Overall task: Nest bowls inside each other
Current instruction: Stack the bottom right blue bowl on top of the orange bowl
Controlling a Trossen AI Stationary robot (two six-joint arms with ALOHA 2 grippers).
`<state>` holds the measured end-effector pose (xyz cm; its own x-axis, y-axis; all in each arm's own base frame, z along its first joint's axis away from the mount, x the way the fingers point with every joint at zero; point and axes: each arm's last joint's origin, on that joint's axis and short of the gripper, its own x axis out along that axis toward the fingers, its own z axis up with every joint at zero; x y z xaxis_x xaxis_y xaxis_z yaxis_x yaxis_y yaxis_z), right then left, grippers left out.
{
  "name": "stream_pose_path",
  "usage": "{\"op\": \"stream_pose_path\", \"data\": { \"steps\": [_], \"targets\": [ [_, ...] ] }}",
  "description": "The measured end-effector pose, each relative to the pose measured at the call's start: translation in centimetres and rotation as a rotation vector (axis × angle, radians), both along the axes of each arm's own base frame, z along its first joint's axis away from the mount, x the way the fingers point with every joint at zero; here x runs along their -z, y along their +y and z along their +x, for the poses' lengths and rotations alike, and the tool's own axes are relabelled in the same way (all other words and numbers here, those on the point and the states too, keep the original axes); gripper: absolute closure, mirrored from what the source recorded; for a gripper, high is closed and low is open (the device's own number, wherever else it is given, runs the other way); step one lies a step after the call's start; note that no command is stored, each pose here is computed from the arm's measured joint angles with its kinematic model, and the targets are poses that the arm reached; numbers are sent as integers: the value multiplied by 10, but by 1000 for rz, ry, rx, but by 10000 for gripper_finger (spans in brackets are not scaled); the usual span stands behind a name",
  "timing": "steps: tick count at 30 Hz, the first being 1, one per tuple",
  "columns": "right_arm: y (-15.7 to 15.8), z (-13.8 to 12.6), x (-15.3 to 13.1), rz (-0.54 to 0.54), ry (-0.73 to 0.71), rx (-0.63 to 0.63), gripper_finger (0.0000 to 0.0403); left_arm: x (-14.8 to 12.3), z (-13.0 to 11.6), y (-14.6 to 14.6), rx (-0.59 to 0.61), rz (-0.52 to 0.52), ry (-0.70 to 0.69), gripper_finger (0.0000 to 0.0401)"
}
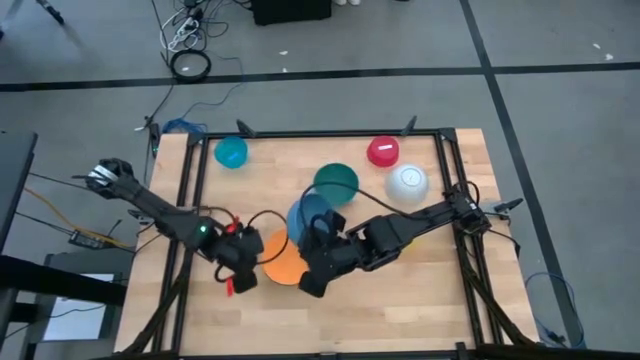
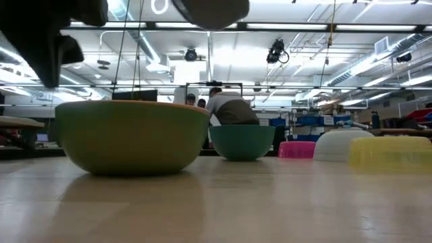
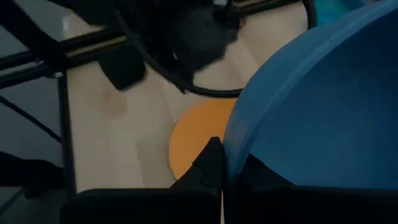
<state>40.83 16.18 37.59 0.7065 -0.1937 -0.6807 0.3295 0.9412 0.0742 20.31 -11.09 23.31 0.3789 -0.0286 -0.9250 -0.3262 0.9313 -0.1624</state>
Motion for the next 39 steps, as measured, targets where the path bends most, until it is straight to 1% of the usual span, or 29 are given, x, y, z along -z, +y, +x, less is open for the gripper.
{"op": "stream_pose_path", "data": {
  "steps": [3, 7, 10, 13, 19, 22, 24, 28, 31, 33, 35, 39],
  "targets": [
    [3, 6, 5, 18, -13, -21, 403, 11, 2, -11, -18, -43, -54, 349],
    [3, 6, 4, 12, -18, -12, 403, 35, 6, -19, -37, -52, -67, 348],
    [4, 5, 2, 11, -28, -4, 403, 49, 8, -21, -37, -36, -47, 348],
    [3, 3, -1, 17, -40, 5, 403, 56, 13, -23, -38, -15, -56, 348],
    [4, 2, 1, 50, -11, -1, 403, 57, 28, -12, -57, 32, -128, 348],
    [5, -2, 4, 76, 30, 7, 403, 57, 33, -4, -72, 66, -151, 348],
    [4, -6, 8, 96, 84, 26, 403, 56, 39, 1, -86, 87, -181, 348],
    [3, -10, 17, 132, 178, 64, 403, 54, 51, 15, -108, 107, -239, 348],
    [2, -8, 24, 163, 196, 77, 403, 51, 58, 25, -119, 122, -278, 348],
    [1, -8, 30, 181, 239, 81, 403, 50, 62, 33, -129, 137, -297, 348],
    [-1, -5, 36, 212, 252, 84, 403, 50, 65, 41, -143, 152, -297, 348],
    [-6, -1, 58, 244, 336, 97, 403, 47, 62, 53, -164, 188, -269, 348]
  ]
}}
